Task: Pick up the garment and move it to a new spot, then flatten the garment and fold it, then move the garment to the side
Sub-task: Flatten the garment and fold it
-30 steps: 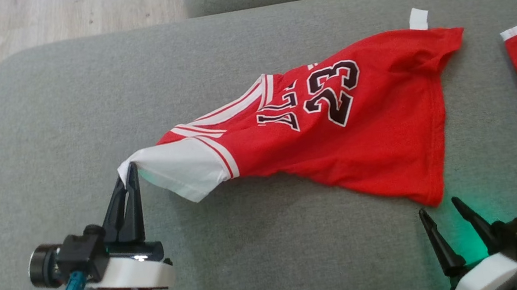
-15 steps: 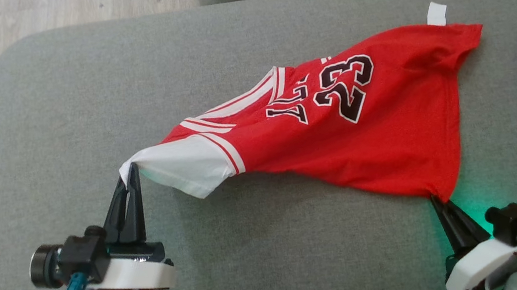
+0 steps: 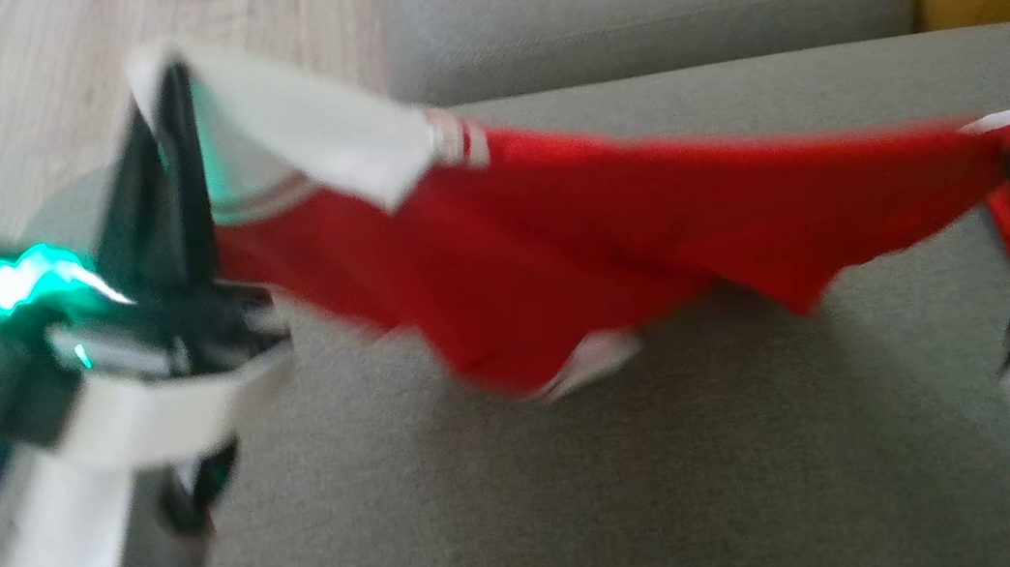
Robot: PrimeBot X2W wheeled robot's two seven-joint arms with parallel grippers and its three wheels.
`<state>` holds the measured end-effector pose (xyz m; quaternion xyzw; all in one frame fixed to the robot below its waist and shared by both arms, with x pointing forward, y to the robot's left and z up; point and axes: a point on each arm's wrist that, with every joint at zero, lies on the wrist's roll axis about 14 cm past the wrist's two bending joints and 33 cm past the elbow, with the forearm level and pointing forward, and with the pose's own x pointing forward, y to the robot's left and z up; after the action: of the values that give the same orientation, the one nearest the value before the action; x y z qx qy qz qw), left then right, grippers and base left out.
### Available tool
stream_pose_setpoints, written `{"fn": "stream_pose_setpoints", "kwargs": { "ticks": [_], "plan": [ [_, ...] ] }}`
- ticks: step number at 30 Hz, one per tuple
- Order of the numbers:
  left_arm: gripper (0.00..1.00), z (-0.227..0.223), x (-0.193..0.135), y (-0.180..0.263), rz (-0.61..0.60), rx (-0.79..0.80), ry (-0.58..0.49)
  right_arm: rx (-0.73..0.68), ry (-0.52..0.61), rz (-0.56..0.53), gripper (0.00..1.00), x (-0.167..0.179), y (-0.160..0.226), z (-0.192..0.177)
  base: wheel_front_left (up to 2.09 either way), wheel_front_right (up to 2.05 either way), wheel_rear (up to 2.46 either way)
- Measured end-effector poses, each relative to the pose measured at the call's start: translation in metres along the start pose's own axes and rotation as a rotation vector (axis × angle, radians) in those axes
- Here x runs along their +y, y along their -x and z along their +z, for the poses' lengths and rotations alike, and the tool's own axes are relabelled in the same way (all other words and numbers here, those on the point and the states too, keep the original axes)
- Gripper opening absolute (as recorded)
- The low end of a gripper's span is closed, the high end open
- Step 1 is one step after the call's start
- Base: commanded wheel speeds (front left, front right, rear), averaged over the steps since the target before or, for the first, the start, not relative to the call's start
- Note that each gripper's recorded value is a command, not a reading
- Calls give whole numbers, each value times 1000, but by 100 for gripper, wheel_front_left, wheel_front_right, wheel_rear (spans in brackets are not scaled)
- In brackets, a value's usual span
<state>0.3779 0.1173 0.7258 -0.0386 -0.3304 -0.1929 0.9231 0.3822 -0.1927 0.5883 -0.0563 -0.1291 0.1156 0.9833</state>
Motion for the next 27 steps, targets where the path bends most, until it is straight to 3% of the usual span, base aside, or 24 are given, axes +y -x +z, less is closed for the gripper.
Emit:
{"fn": "stream_pose_setpoints", "kwargs": {
  "ticks": [2, 6, 9, 17, 22, 27],
  "plan": [
    [0, 14, -3, -10, -28, -40, -20, -43, 31, -2, 0, -6, -6, 20, 0, 0, 0],
    [0, 48, -10, -43, -101, -116, -81, -187, 132, 4, 0, -24, -30, 94, 0, 0, 0],
    [0, 46, -2, -63, -99, -91, -63, -196, 171, 38, 0, -24, -50, 112, 0, 0, 0],
    [0, -20, 30, -105, -61, 91, -42, -58, 156, 106, 0, -20, -124, 71, 0, 0, 0],
    [0, -24, 35, -146, -78, 32, -75, -118, 197, 75, 0, -38, -172, 66, 0, 0, 0],
    [0, 5, 29, -176, -124, -87, -95, -198, 235, 65, 0, -44, -208, 76, 0, 0, 0]
  ]
}}
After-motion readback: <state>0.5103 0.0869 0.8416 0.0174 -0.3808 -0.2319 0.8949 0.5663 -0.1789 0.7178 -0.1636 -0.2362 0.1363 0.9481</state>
